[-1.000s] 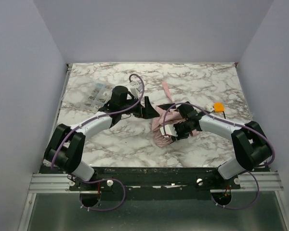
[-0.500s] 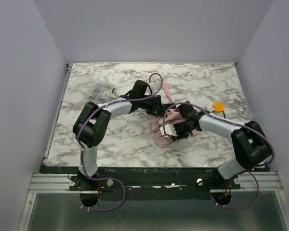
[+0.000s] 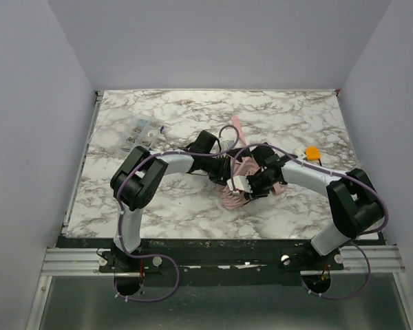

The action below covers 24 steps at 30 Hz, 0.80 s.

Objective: Put away the umbrella

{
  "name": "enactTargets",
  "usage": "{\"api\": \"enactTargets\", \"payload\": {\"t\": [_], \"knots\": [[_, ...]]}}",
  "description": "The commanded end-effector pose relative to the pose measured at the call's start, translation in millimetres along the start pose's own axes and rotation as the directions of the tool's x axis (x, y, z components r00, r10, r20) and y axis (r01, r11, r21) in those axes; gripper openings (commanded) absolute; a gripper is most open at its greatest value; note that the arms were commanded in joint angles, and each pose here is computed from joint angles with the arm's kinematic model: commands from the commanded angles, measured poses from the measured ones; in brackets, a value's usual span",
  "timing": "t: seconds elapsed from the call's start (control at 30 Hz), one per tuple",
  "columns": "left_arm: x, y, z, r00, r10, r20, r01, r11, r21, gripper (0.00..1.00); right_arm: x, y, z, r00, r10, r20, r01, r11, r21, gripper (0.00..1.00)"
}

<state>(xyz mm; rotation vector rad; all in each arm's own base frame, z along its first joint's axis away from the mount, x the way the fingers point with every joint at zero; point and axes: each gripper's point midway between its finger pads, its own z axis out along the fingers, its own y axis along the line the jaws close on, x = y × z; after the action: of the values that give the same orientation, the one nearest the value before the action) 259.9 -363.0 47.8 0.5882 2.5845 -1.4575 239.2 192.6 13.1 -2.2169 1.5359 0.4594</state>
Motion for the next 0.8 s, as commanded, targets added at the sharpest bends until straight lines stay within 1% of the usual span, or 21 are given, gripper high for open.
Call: {"api": "enactTargets", "payload": {"t": [0.0, 0.13, 0.2, 0.27, 0.33, 0.37, 0.4, 0.5, 0.57, 0.6, 0.63, 0.67, 0.7, 0.73, 0.77], "knots": [[39, 30, 8, 0.997, -0.046, -0.065, 0.036, 0.99, -0.14, 0.14, 17, 60, 29, 0.994, 0.101, -0.042, -0.108, 0.969, -0.223, 0.24], [25, 17, -1, 1.0, -0.016, -0.002, 0.015, 0.991, -0.133, 0.17, 14, 60, 27, 0.993, 0.117, -0.037, -0.122, 0.964, -0.238, 0.24], [14, 6, -8, 0.999, -0.001, 0.054, 0.007, 0.994, -0.113, 0.21, 15, 63, 28, 0.992, 0.118, -0.045, -0.125, 0.961, -0.248, 0.24], [-3, -12, -21, 0.99, 0.018, 0.141, -0.009, 0.998, -0.068, 0.25, 19, 65, 28, 0.993, 0.108, -0.056, -0.119, 0.961, -0.248, 0.24], [-19, -35, -41, 0.971, 0.046, 0.233, -0.046, 0.999, -0.005, 0.31, 23, 68, 28, 0.993, 0.096, -0.07, -0.11, 0.962, -0.251, 0.24], [-28, -46, -52, 0.957, 0.055, 0.285, -0.063, 0.998, 0.019, 0.36, 24, 69, 27, 0.993, 0.089, -0.074, -0.105, 0.962, -0.251, 0.24], [-33, -52, -61, 0.946, 0.066, 0.318, -0.079, 0.997, 0.028, 0.39, 25, 69, 27, 0.994, 0.084, -0.073, -0.1, 0.963, -0.249, 0.24], [-45, -69, -89, 0.907, 0.102, 0.41, -0.13, 0.991, 0.043, 0.41, 26, 72, 26, 0.994, 0.074, -0.078, -0.091, 0.963, -0.253, 0.24], [-49, -68, -105, 0.872, 0.148, 0.467, -0.166, 0.986, -0.002, 0.44, 27, 73, 26, 0.995, 0.064, -0.079, -0.082, 0.964, -0.254, 0.24], [-52, -65, -113, 0.848, 0.181, 0.498, -0.18, 0.982, -0.051, 0.51, 27, 73, 25, 0.996, 0.057, -0.076, -0.074, 0.965, -0.253, 0.24], [-54, -53, -118, 0.83, 0.203, 0.52, -0.163, 0.979, -0.122, 0.63, 27, 74, 25, 0.996, 0.052, -0.073, -0.069, 0.965, -0.255, 0.24], [-58, -41, -121, 0.821, 0.205, 0.533, -0.124, 0.975, -0.184, 0.76, 27, 75, 25, 0.996, 0.048, -0.072, -0.064, 0.965, -0.255, 0.24], [-62, -33, -121, 0.825, 0.203, 0.528, -0.101, 0.971, -0.216, 0.84, 26, 75, 25, 0.997, 0.045, -0.068, -0.061, 0.964, -0.258, 0.24], [-65, -22, -118, 0.845, 0.194, 0.498, -0.082, 0.968, -0.237, 0.86, 26, 75, 25, 0.997, 0.044, -0.066, -0.06, 0.964, -0.259, 0.24], [-77, -20, -116, 0.859, 0.185, 0.477, -0.07, 0.966, -0.25, 0.86, 25, 75, 26, 0.997, 0.045, -0.063, -0.06, 0.963, -0.262, 0.24]]}}
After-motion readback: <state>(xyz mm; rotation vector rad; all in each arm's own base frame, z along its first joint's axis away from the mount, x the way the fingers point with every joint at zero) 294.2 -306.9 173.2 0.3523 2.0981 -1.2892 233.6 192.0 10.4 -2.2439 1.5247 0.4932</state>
